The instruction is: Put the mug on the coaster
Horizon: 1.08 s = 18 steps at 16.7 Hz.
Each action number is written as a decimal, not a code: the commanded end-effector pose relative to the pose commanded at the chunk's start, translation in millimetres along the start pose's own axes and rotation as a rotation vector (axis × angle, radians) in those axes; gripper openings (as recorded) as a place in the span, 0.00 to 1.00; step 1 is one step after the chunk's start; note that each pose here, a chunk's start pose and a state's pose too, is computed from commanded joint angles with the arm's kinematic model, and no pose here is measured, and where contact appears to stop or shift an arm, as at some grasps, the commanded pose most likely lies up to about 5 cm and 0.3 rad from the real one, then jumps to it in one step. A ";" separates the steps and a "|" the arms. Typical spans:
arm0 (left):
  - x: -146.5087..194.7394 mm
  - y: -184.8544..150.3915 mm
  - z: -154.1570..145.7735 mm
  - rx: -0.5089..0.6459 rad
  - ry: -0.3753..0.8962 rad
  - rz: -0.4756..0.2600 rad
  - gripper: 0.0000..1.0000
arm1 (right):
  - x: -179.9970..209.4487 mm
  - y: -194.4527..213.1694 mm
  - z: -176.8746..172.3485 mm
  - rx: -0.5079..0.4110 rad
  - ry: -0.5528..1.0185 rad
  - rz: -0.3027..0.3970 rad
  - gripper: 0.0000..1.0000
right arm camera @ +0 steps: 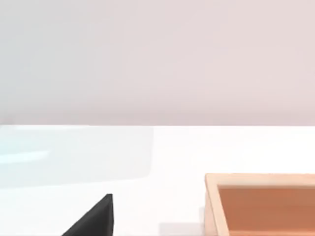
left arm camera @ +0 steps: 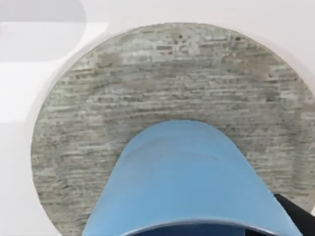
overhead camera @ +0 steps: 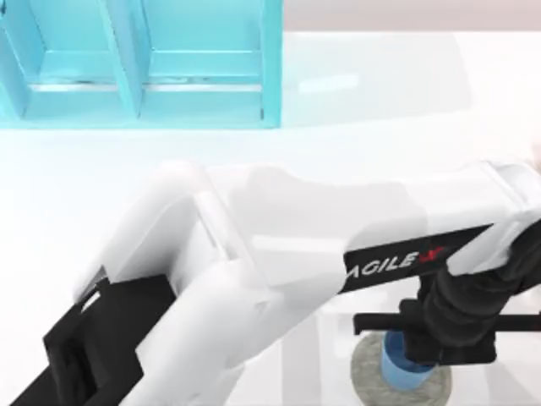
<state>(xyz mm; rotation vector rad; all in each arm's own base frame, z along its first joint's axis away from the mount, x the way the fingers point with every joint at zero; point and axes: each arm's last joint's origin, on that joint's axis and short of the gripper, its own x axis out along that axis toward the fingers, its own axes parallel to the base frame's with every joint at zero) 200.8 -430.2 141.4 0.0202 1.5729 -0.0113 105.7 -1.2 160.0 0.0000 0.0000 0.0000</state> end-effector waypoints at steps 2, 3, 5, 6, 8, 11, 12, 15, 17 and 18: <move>0.0 0.0 0.0 0.000 0.000 0.000 0.23 | 0.0 0.0 0.0 0.000 0.000 0.000 1.00; 0.0 0.0 0.0 0.000 0.000 0.000 0.30 | 0.0 0.0 0.0 0.000 0.000 0.000 1.00; 0.0 0.0 0.0 0.000 0.000 0.000 0.45 | 0.0 0.0 0.0 0.000 0.000 0.000 1.00; 0.0 0.0 0.0 0.000 0.000 0.000 0.53 | 0.0 0.0 0.0 0.000 0.000 0.000 1.00; 0.0 0.0 0.0 0.000 0.000 0.000 0.68 | 0.0 0.0 0.0 0.000 0.000 0.000 1.00; 0.0 0.0 0.0 0.000 0.000 0.000 0.90 | 0.0 0.0 0.0 0.000 0.000 0.000 1.00; 0.0 0.0 0.0 0.000 0.000 0.000 0.98 | 0.0 0.0 0.0 0.000 0.000 0.000 1.00; 0.0 0.0 0.0 0.000 0.000 0.000 1.00 | 0.0 0.0 0.0 0.000 0.000 0.000 1.00; 0.0 0.0 0.0 0.000 0.000 0.000 1.00 | 0.0 0.0 0.0 0.000 0.000 0.000 1.00; 0.0 0.0 0.0 0.000 0.000 0.000 1.00 | 0.0 0.0 0.0 0.000 0.000 0.000 1.00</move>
